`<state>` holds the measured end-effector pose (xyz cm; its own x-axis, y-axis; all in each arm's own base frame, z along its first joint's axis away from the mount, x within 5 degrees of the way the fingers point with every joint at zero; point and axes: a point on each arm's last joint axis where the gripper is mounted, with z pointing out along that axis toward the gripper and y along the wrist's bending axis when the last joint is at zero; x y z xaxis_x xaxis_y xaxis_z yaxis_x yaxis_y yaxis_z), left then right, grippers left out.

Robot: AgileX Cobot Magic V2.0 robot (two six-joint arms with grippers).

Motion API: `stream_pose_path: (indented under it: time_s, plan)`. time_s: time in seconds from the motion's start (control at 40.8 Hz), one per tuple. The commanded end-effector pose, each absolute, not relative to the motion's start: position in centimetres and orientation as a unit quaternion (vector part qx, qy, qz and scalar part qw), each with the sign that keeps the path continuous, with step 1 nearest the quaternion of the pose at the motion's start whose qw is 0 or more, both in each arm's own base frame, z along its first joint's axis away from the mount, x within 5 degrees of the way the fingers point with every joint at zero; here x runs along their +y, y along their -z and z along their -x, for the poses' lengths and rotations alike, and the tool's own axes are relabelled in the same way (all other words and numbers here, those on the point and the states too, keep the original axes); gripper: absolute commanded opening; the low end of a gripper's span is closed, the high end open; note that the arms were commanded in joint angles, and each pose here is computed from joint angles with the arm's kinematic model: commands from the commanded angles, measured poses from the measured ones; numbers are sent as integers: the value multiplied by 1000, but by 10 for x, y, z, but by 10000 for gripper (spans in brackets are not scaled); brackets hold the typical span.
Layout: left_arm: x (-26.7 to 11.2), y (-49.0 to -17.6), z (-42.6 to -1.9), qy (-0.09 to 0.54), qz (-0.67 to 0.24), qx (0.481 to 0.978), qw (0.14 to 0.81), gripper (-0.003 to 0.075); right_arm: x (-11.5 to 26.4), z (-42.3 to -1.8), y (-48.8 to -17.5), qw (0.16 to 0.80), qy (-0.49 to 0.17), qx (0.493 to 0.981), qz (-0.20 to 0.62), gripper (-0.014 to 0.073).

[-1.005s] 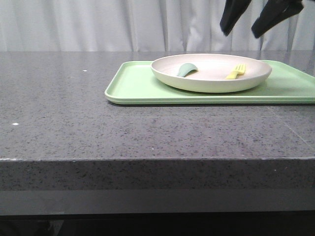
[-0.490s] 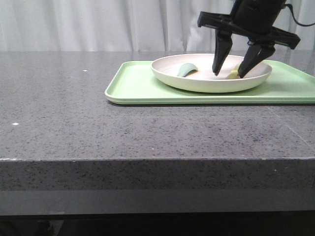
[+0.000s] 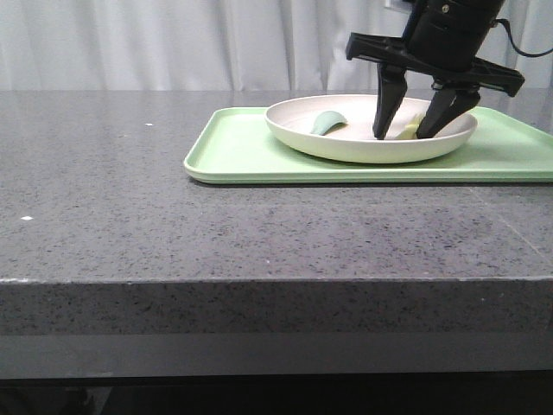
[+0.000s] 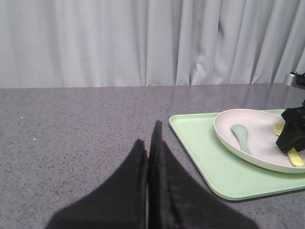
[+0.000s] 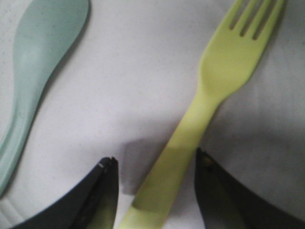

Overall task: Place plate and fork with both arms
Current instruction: 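Lower the right gripper onto the yellow fork and grasp it, then lift the fork with the right gripper off the plate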

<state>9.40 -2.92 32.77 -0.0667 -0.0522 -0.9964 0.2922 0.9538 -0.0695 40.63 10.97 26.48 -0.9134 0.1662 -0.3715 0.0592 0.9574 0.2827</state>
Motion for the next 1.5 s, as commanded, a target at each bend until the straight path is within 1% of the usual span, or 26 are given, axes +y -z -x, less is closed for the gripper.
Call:
stream_pose_path:
  time_s: [0.0, 0.049, 0.098, 0.147, 0.172, 0.221, 0.27, 0.343, 0.392, 0.613, 0.711, 0.858, 0.956, 1.054, 1.176, 1.348, 1.471]
  plan:
    - [-30, -344, -93, 140, -78, 681, 715, -18, 106, -406, -289, 239, -142, 959, -57, 398]
    - [-30, -344, -93, 140, -78, 681, 715, -18, 106, -406, -289, 237, -142, 960, -57, 386]
    - [-30, -344, -93, 140, -78, 681, 715, -18, 106, -406, -289, 237, -142, 959, -57, 347]
    - [-30, -344, -93, 140, -78, 681, 715, -18, 106, -405, -292, 240, -143, 959, -57, 265]
    - [-30, -344, -93, 140, -78, 681, 715, -18, 106, -406, -293, 240, -143, 959, -57, 242]
    - [-30, -344, -93, 140, -78, 681, 715, -18, 107, -406, -295, 242, -144, 958, -56, 144]
    - [-30, -344, -93, 140, -78, 681, 715, -18, 107, -407, -299, 245, -145, 957, -55, 68]
    - [-30, -344, -93, 140, -78, 681, 715, -18, 107, -407, -305, 249, -146, 956, -54, -8]
    - [-30, -344, -93, 140, -78, 681, 715, -18, 107, -408, -312, 253, -148, 955, -52, -38]
    - [-30, -344, -93, 140, -78, 681, 715, -18, 108, -408, -341, 269, -154, 950, -43, -43]
    - [-30, -344, -93, 140, -78, 681, 715, -18, 104, -407, -354, 275, -140, 951, -31, -43]
    - [-30, -344, -93, 140, -78, 681, 715, -18, 87, -401, -371, 299, -83, 950, -24, -43]
    - [-30, -344, -93, 140, -78, 681, 715, -18, 73, -398, -375, 302, -43, 952, -28, -43]
    - [-30, -344, -93, 140, -78, 681, 715, -18, 54, -399, -373, 291, -13, 956, -44, -43]
    - [-30, -344, -93, 140, -78, 681, 715, -18, 35, -402, -366, 276, 1, 960, -57, -43]
    - [-30, -344, -93, 140, -78, 681, 715, -18, 18, -413, -345, 250, 13, 966, -65, -42]
    - [-30, -344, -93, 140, -78, 681, 715, -18, 12, -421, -326, 217, 20, 973, -68, -40]
